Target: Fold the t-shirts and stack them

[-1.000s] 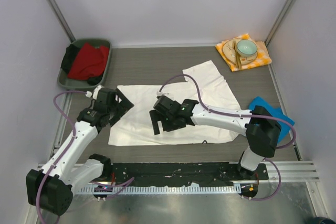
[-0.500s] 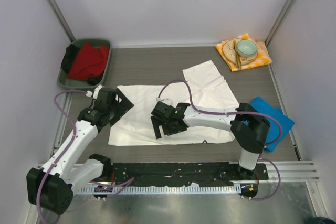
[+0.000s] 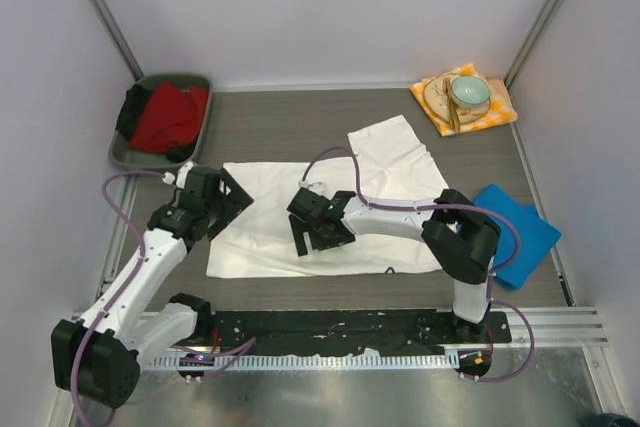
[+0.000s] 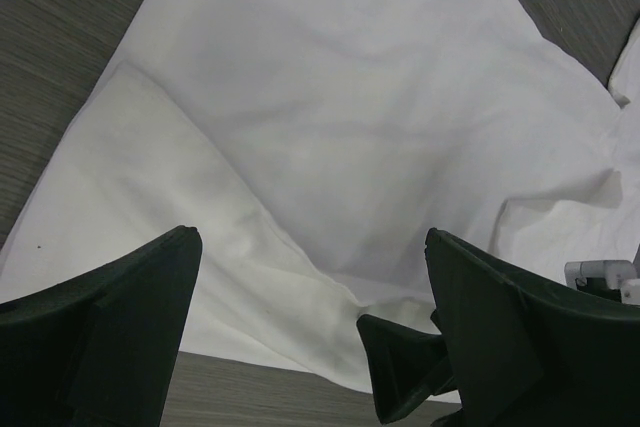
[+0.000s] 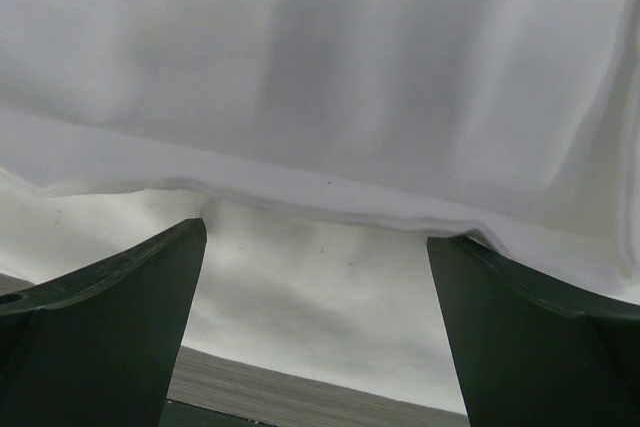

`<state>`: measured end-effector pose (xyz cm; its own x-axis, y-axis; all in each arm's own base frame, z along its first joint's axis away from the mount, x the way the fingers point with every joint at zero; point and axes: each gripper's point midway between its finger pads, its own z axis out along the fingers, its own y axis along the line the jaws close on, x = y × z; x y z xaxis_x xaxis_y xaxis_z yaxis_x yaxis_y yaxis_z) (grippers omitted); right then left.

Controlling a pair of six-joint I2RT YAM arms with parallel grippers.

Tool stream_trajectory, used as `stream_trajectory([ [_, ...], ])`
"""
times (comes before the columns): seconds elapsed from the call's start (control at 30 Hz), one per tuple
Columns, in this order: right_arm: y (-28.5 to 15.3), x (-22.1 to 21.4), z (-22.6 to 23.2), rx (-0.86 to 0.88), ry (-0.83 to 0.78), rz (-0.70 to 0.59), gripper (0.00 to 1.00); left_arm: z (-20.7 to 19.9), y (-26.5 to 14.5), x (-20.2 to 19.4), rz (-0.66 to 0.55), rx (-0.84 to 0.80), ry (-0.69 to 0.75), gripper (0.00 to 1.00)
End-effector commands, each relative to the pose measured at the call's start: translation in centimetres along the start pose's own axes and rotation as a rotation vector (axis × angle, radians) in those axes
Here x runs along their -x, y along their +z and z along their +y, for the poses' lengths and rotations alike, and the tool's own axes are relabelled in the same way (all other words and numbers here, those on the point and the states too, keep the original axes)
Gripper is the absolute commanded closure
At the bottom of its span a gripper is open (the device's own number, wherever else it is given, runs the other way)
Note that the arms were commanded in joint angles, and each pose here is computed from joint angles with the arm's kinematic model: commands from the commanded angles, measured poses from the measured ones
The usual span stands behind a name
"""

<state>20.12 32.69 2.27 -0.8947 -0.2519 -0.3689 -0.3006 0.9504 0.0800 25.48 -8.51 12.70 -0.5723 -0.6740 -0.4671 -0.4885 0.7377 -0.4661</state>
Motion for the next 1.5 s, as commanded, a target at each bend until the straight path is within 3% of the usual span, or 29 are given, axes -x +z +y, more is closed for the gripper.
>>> stream_trajectory([
  [0.0, 0.8, 3.1, -0.2, -0.003, 0.017, -0.064, 0.0, -0.9, 0.0, 1.2, -0.041, -0.024, 0.006, 0.0],
  [0.6, 4.3, 6.8, -1.1, -0.03, 0.027, -0.088, 0.0, -0.4, 0.7, 0.7, -0.023, -0.009, 0.012, 0.0],
  [0.7, 3.4, 9.3, -1.4, -0.04, 0.04, -0.154, 0.0, -0.3, 0.6, 0.8, -0.027, -0.005, 0.017, 0.0],
  [0.83, -1.8, 15.6, -2.3, -0.024, 0.076, -0.321, 0.0, -0.6, 0.4, 1.4, -0.044, -0.008, 0.029, 0.0],
  [0.97, -6.4, 21.0, -7.7, -0.09, 0.168, -0.451, 0.0, -1.7, 0.6, 2.3, -0.053, -0.012, 0.053, 0.0],
  [1.07, -7.4, 23.2, -13.7, -0.181, 0.257, -0.486, 0.0, -3.1, 1.6, 2.9, -0.024, -0.007, 0.084, 0.0],
  [1.27, -5.3, 25.2, -25.8, -0.338, 0.457, -0.468, 0.0, -5.7, 5.6, 3.8, 0.026, 0.037, 0.126, 0.0],
  [1.47, -3.4, 27.0, -31.7, -0.373, 0.529, -0.492, 0.0, -8.0, 9.4, 6.3, -0.002, 0.08, 0.153, 0.0],
])
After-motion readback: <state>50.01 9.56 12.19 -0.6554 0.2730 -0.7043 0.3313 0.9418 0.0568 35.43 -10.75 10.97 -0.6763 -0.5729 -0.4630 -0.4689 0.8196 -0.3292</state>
